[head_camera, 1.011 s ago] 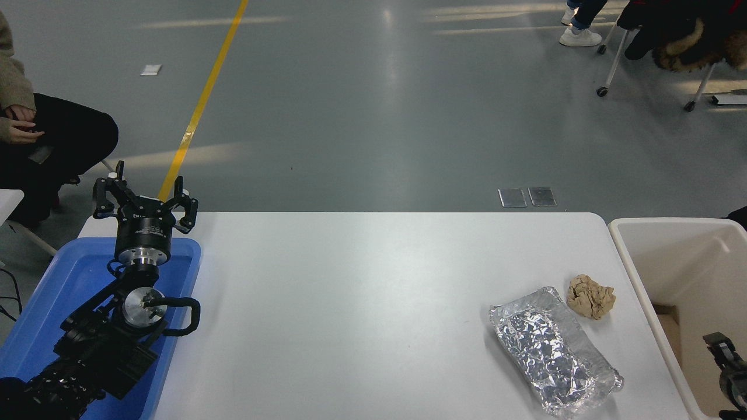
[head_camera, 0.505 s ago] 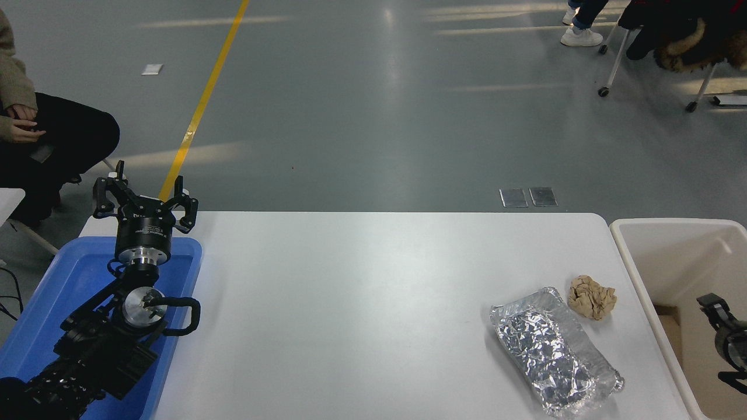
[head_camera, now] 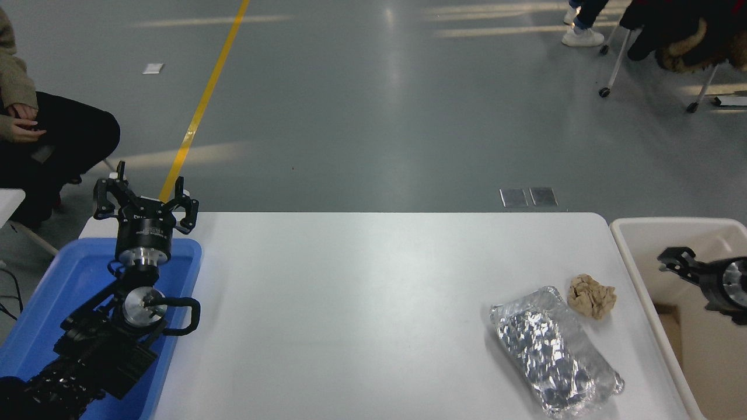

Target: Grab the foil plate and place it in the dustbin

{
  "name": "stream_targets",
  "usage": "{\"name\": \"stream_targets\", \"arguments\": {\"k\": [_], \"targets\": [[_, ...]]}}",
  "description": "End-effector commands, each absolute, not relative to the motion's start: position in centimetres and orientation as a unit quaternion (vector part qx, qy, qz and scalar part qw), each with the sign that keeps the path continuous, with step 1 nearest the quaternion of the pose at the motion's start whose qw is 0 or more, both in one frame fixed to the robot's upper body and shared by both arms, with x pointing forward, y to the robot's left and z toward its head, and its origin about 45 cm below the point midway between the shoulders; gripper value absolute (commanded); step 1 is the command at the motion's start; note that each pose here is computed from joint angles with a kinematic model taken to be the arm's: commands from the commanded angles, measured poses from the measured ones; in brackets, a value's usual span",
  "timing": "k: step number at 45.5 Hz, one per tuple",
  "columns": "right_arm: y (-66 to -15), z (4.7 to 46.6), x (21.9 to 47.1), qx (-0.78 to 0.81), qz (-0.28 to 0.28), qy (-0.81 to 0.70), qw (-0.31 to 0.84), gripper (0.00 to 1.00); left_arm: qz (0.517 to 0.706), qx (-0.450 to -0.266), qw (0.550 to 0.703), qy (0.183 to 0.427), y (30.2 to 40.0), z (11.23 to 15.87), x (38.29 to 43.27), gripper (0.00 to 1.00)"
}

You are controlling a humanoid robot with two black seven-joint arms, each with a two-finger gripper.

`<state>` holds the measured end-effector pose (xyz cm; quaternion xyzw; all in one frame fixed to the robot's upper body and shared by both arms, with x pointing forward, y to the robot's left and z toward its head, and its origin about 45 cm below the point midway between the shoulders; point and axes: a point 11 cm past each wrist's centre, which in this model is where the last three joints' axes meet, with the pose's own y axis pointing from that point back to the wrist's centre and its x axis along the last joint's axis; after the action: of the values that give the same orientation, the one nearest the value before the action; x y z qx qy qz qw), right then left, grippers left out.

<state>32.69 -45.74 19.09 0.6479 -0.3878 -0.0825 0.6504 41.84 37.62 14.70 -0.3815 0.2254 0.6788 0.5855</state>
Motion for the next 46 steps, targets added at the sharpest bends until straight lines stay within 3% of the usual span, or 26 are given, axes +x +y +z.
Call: {"name": "stream_targets", "arguments": {"k": [1,13,22,29,37,46], "targets": [[-37.8,26.4,30.7,0.696,-0.037,-0.289,0.656,1.00,0.679,-0.382,0.585,0.225,37.64,14.70,41.83,0.99],[-29.7,36.7,32.3,0.725,0.054,-0.207,0.655,1.00,0.680,-0.382,0.583,0.226,37.69,14.62,41.78,0.99],[-23.8,44.7,30.7,0.767,0.055,-0.154,0.620,1.00,0.681,-0.382,0.582,0.226,37.75,14.57,41.72,0.99],[-22.2,47.4,29.6,0.770,0.068,-0.133,0.620,1.00,0.681,-0.383,0.581,0.226,37.77,14.58,41.73,0.99],[-20.4,52.1,28.7,0.765,0.135,-0.160,0.609,1.00,0.681,-0.383,0.581,0.226,37.77,14.58,41.73,0.99],[-21.6,50.2,29.1,0.761,0.105,-0.152,0.621,0.98,0.681,-0.383,0.581,0.226,37.77,14.58,41.73,0.99]]}}
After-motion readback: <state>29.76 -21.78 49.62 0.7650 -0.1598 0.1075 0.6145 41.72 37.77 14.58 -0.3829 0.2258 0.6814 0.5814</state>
